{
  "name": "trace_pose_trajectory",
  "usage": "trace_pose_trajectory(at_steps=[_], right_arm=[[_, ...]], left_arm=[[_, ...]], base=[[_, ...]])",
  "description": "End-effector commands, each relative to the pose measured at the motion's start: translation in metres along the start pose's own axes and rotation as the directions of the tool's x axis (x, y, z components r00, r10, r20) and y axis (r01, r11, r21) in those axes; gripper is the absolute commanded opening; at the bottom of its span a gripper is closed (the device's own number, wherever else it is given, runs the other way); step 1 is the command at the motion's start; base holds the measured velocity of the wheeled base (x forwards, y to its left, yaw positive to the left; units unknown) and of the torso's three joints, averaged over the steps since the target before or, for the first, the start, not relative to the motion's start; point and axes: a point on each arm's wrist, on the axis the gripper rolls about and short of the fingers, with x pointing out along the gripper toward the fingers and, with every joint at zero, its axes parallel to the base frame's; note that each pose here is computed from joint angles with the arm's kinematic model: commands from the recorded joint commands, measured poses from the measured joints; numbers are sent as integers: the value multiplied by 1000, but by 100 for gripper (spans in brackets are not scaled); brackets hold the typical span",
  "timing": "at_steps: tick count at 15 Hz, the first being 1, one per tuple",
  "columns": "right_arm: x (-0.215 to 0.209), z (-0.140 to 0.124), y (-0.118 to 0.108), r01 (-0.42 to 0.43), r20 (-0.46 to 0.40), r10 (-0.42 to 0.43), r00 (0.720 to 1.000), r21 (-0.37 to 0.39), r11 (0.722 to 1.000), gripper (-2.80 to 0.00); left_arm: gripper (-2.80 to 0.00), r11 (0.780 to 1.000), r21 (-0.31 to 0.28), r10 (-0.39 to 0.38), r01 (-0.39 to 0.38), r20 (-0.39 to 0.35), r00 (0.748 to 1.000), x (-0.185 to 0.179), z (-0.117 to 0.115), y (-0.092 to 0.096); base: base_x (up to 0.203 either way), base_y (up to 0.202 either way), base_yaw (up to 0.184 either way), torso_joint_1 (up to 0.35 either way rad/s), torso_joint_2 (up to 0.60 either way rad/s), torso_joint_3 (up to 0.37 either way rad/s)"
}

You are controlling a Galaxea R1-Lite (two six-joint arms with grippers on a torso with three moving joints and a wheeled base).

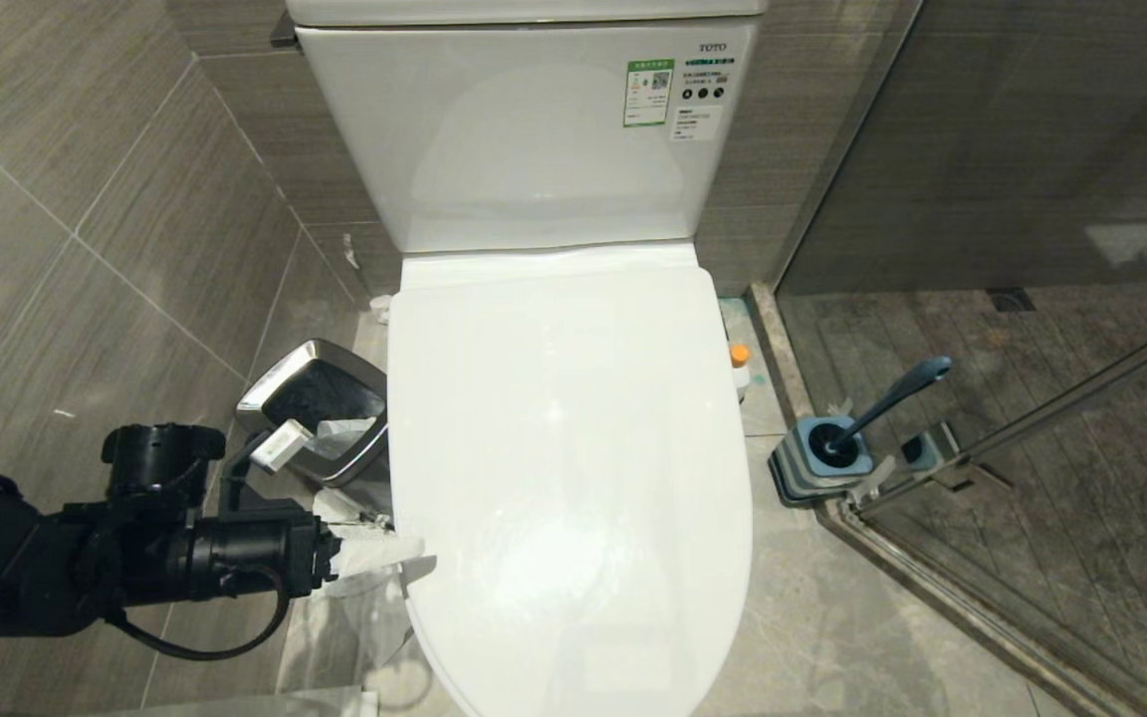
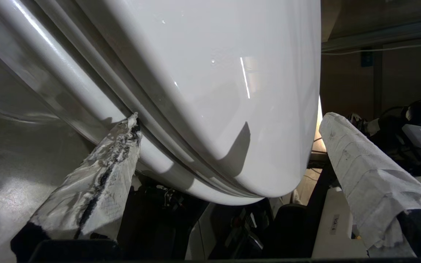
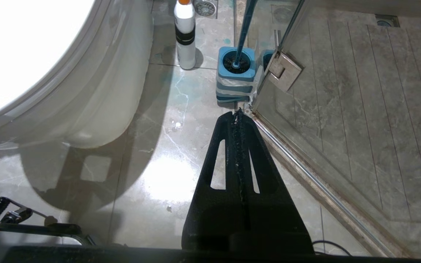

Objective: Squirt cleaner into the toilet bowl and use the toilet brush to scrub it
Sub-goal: Use the left hand to lift the toilet lid slightly

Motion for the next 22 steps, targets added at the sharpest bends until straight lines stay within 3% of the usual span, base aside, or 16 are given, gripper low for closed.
trace_pose_trajectory(at_steps=[1,6,13,16,20,22], right_arm=[[0,0,0,-1,-1,1,1000,-1,1000,-280],[0,0,0,-1,-1,1,1000,-1,1000,-280],[0,0,0,-1,-1,1,1000,-1,1000,-280],[0,0,0,-1,-1,1,1000,-1,1000,-280],[0,0,0,-1,-1,1,1000,-1,1000,-280],[0,0,0,-1,-1,1,1000,-1,1000,-280]], left_arm=[[0,1000,4,-15,15,-6,1000,2,-1,-2],[0,999,34,-38,40,-52,998,15,-11,-10],[0,994,49,-99,102,-60,993,22,-4,-26],[0,984,24,-174,175,-36,984,16,7,-38],[0,962,-131,-247,241,-29,969,13,18,-61],[0,955,-150,-260,254,-25,965,11,21,-69]], base=[[0,0,0,0,0,0],[0,0,0,0,0,0],[0,0,0,0,0,0],[0,0,0,0,0,0],[0,0,0,0,0,0],[0,0,0,0,0,0]])
